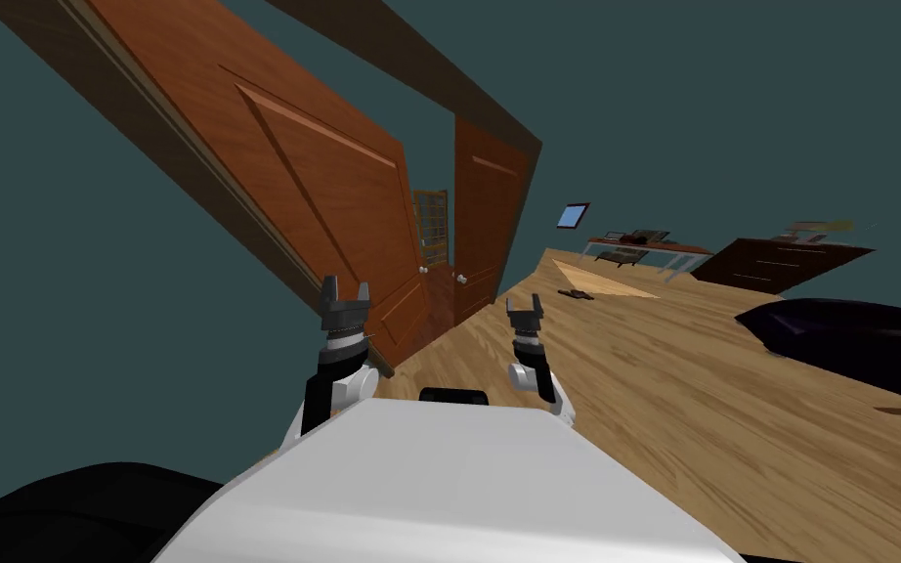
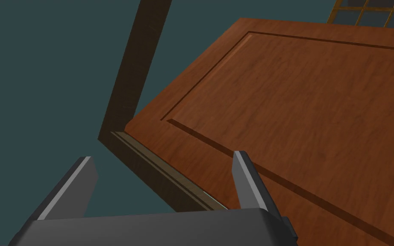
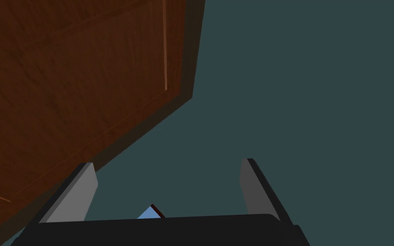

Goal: Push the door open

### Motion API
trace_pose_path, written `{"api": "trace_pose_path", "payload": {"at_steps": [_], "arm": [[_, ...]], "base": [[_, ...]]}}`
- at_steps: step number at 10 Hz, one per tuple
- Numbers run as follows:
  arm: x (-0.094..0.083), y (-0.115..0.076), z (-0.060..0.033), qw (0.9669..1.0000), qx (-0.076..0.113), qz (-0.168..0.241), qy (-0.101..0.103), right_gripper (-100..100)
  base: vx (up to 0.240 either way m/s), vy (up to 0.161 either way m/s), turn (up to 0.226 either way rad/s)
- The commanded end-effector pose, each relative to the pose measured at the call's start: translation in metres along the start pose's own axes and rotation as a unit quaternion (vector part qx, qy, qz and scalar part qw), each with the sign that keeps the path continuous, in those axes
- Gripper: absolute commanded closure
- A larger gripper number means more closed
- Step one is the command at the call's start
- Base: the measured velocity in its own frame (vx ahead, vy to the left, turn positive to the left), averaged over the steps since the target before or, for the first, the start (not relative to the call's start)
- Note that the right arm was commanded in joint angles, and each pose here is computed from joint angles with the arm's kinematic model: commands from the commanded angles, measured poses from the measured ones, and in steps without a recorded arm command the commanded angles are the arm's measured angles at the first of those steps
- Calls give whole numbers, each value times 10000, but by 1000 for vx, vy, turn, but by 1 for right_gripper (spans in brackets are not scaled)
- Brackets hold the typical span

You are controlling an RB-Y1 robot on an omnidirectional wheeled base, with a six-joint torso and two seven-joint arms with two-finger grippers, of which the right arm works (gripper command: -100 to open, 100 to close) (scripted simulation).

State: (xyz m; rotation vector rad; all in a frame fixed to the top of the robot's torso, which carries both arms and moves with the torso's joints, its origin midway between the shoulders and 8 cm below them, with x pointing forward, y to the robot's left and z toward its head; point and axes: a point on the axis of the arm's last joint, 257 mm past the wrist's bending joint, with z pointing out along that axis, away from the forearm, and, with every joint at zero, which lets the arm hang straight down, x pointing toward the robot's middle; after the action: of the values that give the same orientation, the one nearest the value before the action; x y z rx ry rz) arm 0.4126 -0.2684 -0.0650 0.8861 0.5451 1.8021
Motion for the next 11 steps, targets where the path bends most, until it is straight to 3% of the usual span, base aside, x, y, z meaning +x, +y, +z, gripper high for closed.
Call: {"api": "trace_pose_path", "payload": {"at_steps": [1, 6, 11], "arm": [[-63, -80, -18, 9998, 60, 158, -67, -100], [-264, -344, -87, 9973, 233, 631, -301, -100], [-466, -606, -172, 9915, 385, 1105, -569, -100]], "base": [[78, -70, 179], [66, -83, 185], [61, -84, 183]]}}
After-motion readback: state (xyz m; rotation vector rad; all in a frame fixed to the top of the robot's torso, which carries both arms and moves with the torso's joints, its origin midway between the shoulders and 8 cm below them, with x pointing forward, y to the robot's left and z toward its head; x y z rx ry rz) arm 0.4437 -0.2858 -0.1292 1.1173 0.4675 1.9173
